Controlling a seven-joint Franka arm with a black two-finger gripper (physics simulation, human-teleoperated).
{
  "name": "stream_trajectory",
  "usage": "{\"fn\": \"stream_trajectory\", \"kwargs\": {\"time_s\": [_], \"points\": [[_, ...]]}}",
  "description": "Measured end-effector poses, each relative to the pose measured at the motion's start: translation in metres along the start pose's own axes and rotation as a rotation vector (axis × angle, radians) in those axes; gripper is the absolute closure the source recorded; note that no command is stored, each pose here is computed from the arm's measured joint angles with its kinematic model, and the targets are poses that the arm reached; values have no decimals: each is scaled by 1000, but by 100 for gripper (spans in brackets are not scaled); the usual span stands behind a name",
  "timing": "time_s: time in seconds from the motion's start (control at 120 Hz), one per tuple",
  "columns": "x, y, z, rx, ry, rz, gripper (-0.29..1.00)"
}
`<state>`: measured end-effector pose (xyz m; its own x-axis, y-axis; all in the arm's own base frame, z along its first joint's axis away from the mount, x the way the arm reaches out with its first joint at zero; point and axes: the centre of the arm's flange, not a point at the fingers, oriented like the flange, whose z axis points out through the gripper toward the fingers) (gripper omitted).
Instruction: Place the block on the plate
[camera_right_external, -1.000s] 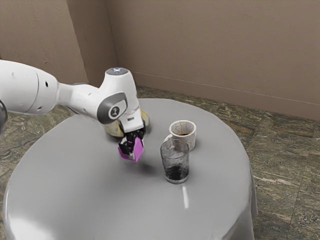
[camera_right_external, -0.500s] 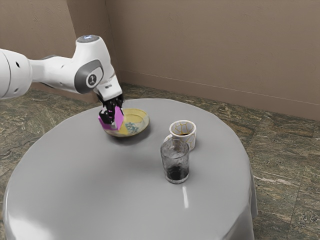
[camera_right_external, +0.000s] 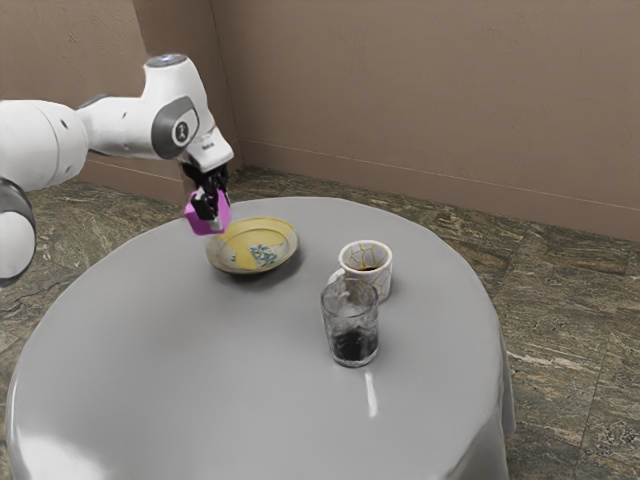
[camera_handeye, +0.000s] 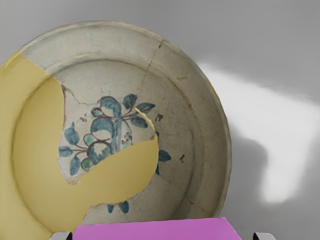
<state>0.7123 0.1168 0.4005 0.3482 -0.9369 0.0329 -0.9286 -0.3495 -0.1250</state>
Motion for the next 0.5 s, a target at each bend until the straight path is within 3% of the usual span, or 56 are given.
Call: {"fn": "stream_trajectory", "kwargs": {"time_s": [0.2, 0.5], "points": [[9, -6, 31, -36, 9, -2, 30], [21, -26, 35, 48, 64, -21, 30]]}}
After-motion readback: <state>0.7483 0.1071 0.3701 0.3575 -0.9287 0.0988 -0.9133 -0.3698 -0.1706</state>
